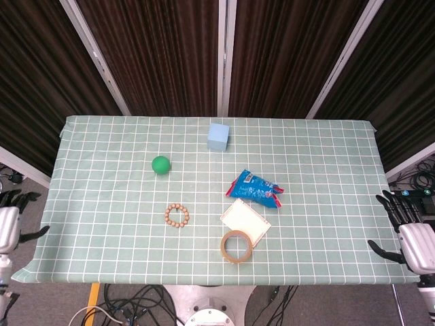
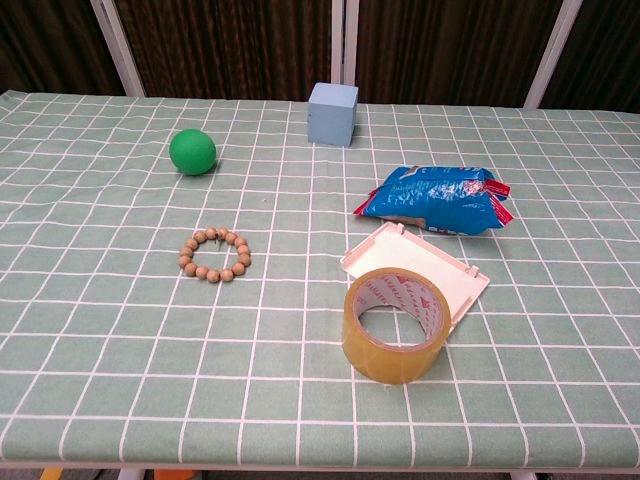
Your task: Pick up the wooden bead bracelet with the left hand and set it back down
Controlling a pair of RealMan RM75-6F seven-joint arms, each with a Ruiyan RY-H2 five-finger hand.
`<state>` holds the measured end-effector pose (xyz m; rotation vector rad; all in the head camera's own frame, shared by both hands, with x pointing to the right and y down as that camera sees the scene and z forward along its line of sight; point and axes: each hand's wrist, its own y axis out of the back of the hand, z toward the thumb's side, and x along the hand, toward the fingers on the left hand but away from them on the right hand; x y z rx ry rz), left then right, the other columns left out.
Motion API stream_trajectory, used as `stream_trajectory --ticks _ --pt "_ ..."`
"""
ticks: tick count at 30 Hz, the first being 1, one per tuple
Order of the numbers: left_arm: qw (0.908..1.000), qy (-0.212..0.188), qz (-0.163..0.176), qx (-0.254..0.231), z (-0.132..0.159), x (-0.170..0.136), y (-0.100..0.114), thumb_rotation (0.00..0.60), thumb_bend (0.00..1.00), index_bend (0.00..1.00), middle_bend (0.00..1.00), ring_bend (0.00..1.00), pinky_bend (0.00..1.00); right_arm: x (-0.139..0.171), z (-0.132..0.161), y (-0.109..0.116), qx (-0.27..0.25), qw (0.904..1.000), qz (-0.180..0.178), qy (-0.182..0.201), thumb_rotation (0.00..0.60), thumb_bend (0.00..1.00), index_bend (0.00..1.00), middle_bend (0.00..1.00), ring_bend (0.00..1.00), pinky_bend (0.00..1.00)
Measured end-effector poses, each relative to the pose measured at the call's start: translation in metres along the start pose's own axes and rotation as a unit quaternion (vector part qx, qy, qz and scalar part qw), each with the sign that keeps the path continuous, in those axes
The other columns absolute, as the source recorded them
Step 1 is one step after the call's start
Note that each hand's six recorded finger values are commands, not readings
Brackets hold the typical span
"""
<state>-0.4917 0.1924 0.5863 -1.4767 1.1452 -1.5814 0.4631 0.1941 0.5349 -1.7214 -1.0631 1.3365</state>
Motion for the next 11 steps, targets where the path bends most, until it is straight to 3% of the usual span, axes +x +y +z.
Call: stream_trajectory --ticks 4,11 --pt "0.9994 0.03 -0.015 0.004 -0.01 -0.044 0.0 0.6 0.08 0.29 0.32 0.14 0.1 0.004 0.005 -0.005 0.0 1.0 0.003 0.005 0.6 0.13 0.0 0.0 0.0 0.0" --pt "0.9999 0.01 0.005 0.004 -0.001 -0.065 0.004 0.6 0.08 0.2 0.16 0.01 0.02 0.006 0.011 -0.007 0.006 0.9999 0.008 0.011 0.6 0.12 0.0 0.0 0.0 0.0"
